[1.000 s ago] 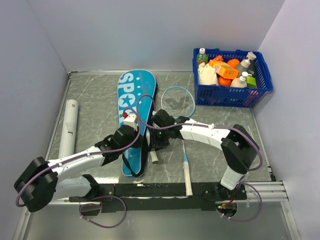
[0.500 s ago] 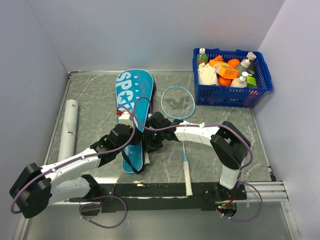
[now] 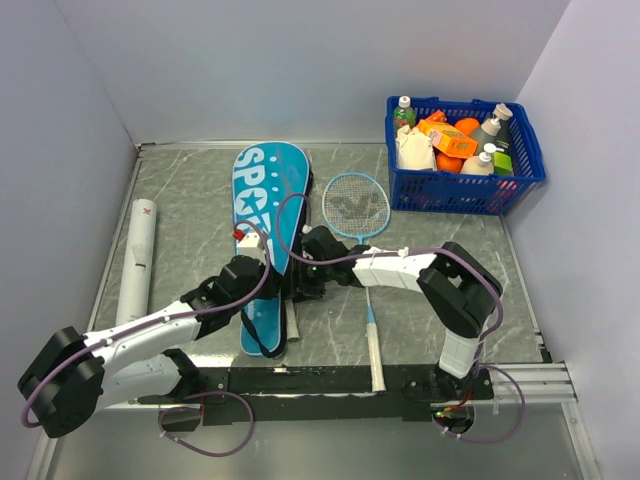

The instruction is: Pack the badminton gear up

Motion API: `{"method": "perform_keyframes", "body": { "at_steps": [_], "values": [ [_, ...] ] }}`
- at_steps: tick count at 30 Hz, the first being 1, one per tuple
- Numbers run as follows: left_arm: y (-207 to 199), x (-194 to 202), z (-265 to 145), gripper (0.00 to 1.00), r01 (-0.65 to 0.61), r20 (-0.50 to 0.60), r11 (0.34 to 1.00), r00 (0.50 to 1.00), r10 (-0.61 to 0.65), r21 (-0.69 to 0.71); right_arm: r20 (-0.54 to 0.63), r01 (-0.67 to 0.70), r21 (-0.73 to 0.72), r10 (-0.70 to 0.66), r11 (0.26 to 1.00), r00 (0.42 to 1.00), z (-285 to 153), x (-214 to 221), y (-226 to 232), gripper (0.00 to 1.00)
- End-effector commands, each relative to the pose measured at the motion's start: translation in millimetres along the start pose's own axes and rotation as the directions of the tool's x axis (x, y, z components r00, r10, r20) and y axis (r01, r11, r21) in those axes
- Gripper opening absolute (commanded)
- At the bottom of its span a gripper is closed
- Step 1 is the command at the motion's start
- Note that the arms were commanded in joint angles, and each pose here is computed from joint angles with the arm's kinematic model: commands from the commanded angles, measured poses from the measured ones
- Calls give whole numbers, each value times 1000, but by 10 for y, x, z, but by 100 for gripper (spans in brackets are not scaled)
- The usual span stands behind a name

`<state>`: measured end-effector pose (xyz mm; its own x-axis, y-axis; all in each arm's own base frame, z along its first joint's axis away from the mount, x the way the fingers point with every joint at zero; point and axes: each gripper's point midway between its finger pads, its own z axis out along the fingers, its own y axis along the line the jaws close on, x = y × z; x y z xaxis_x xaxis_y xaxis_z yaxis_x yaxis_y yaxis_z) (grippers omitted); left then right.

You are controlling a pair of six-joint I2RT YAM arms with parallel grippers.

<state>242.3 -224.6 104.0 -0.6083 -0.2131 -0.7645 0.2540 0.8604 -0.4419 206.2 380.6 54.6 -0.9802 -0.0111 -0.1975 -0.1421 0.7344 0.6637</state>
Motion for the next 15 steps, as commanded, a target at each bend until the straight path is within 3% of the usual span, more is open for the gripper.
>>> {"method": "perform_keyframes", "body": {
  "at_steps": [1,15],
  "values": [
    [-201,-3,-48,1,27,-2,996,1000,-27,86,133,40,-16,-38,999,990,-124,-242,67,57],
    [-201,17,-2,1,22,-11,997,1000,-21,81,193,-16,6,14,1000,981,-429,79,-377,57]
  ]
}}
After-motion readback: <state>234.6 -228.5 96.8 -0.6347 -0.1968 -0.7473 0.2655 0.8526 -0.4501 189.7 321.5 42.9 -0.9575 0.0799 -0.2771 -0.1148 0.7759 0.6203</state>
